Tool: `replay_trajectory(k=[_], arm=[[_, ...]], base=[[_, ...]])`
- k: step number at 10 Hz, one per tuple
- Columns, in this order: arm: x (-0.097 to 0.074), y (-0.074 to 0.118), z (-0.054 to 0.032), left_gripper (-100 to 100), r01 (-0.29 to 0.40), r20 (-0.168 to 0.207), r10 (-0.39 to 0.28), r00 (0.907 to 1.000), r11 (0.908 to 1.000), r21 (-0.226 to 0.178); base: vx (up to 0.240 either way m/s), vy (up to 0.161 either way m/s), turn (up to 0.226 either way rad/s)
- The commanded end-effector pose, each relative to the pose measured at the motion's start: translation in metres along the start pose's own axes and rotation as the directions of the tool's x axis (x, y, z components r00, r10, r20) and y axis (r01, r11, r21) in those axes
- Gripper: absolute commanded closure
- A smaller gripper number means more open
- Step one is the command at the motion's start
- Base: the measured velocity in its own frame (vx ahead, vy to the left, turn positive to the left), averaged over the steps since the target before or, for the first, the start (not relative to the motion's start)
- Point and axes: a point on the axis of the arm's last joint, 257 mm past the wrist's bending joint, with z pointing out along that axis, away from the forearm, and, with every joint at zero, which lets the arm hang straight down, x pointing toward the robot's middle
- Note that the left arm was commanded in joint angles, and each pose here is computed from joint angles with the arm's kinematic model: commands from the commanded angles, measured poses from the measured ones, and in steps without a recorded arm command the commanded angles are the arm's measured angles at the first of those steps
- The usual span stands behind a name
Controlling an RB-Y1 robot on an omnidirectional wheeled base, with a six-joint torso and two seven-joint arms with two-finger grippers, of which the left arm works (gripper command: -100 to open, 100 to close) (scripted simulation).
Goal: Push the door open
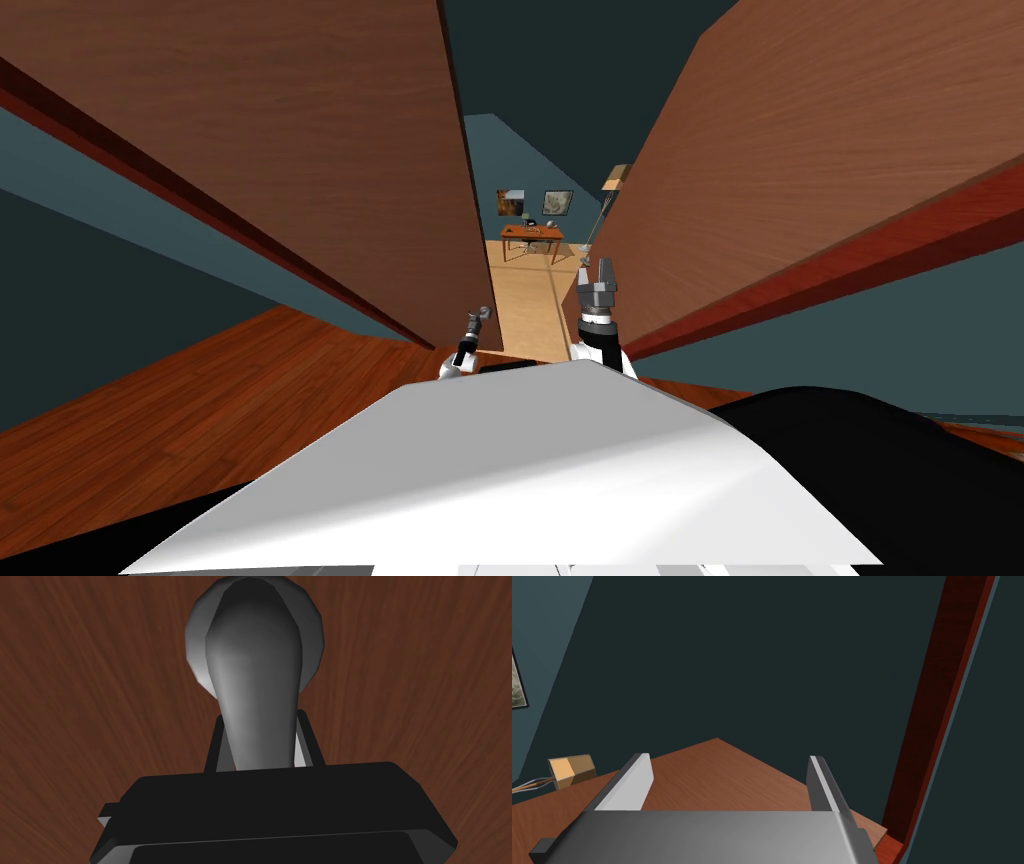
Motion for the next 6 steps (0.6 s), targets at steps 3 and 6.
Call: replay_trajectory(k=[3,6], arm=[[-0.028,-0.007,0.0016,100,-0.015,0.052,0.014,0.9986,0.9998,0.014],[-0.039,-0.006,0.0000,100,-0.017,0.076,0.016,0.9970,0.9998,0.010]], base=[[0.134,-0.061,0.036],[0.142,-0.084,0.041]])
